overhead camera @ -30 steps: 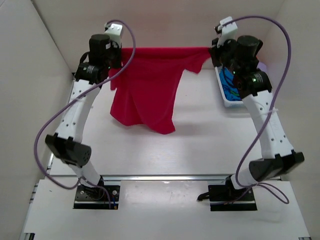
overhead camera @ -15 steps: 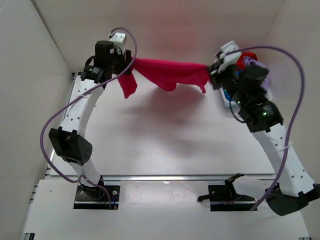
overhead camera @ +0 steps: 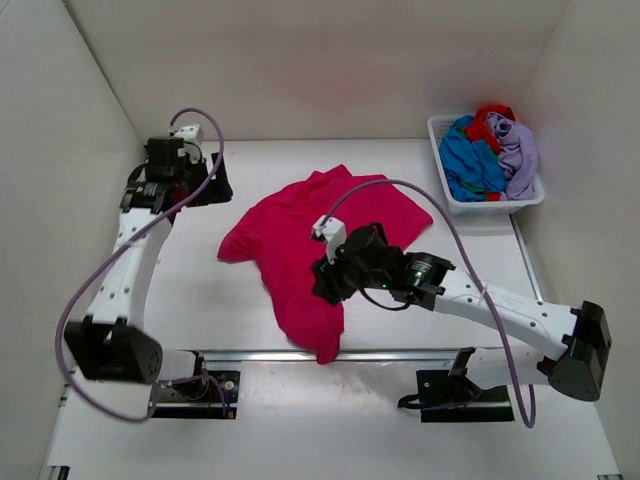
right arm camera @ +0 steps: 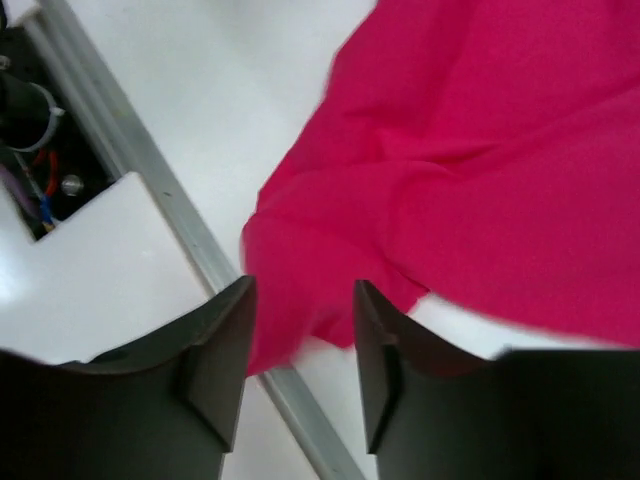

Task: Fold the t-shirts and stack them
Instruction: Flatten out the tshirt

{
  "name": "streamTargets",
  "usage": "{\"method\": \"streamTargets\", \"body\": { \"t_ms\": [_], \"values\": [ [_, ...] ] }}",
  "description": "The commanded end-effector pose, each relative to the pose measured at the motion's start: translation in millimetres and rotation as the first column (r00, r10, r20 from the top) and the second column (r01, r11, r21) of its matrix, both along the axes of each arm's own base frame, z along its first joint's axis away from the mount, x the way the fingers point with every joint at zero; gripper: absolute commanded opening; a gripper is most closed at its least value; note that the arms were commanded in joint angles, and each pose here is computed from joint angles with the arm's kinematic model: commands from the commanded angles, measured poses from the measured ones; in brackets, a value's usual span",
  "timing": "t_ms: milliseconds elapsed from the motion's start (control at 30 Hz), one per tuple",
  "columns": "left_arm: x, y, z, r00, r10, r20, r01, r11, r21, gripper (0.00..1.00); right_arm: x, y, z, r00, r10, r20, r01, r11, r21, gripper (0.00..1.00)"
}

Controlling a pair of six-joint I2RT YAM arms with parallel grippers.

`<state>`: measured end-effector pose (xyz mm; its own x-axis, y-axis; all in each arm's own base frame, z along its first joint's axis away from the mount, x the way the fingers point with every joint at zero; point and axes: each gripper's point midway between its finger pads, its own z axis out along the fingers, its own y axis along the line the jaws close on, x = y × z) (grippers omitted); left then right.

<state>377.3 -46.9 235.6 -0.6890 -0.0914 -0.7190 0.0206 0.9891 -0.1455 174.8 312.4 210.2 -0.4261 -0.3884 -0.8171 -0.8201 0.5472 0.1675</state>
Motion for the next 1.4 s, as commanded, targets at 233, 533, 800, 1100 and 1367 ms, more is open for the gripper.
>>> {"method": "streamTargets", "body": {
  "t_ms": [233, 533, 800, 1100, 1367],
  "values": [
    [-132.2, -117.4, -24.4, 0.942, -0.33, -0.056, 0.305, 0.917, -0.258, 0.55, 77.8, -18.7, 23.2, 0.972, -0.224, 0.069, 0.22, 0.973, 0.071, 0.52],
    [-221.1, -140.6, -134.8, 0.862, -0.437, -0.257, 0.308, 0.854, -0.418, 0.7, 134.6, -93.5, -15.0, 0.899, -0.437, -0.021, 0.438, 0.899, -0.001, 0.54],
    [-212.6, -164.4, -171.2, 0.914, -0.32, -0.249, 0.219, 0.906, -0.362, 0.93, 133.0, -94.6, -41.4, 0.896, -0.44, -0.056, 0.439, 0.898, -0.027, 0.53],
    [-192.2, -138.8, -203.2, 0.906, -0.195, -0.376, 0.178, 0.981, -0.079, 0.0, 137.1, -129.1, -52.7, 0.863, -0.503, -0.05, 0.5, 0.864, -0.052, 0.53],
    [-107.5, -25.7, -145.5, 0.968, 0.091, -0.235, -0.062, 0.99, 0.129, 0.0, 144.7, -161.6, -74.6, 0.822, -0.564, -0.083, 0.559, 0.826, -0.072, 0.53]
  ]
}}
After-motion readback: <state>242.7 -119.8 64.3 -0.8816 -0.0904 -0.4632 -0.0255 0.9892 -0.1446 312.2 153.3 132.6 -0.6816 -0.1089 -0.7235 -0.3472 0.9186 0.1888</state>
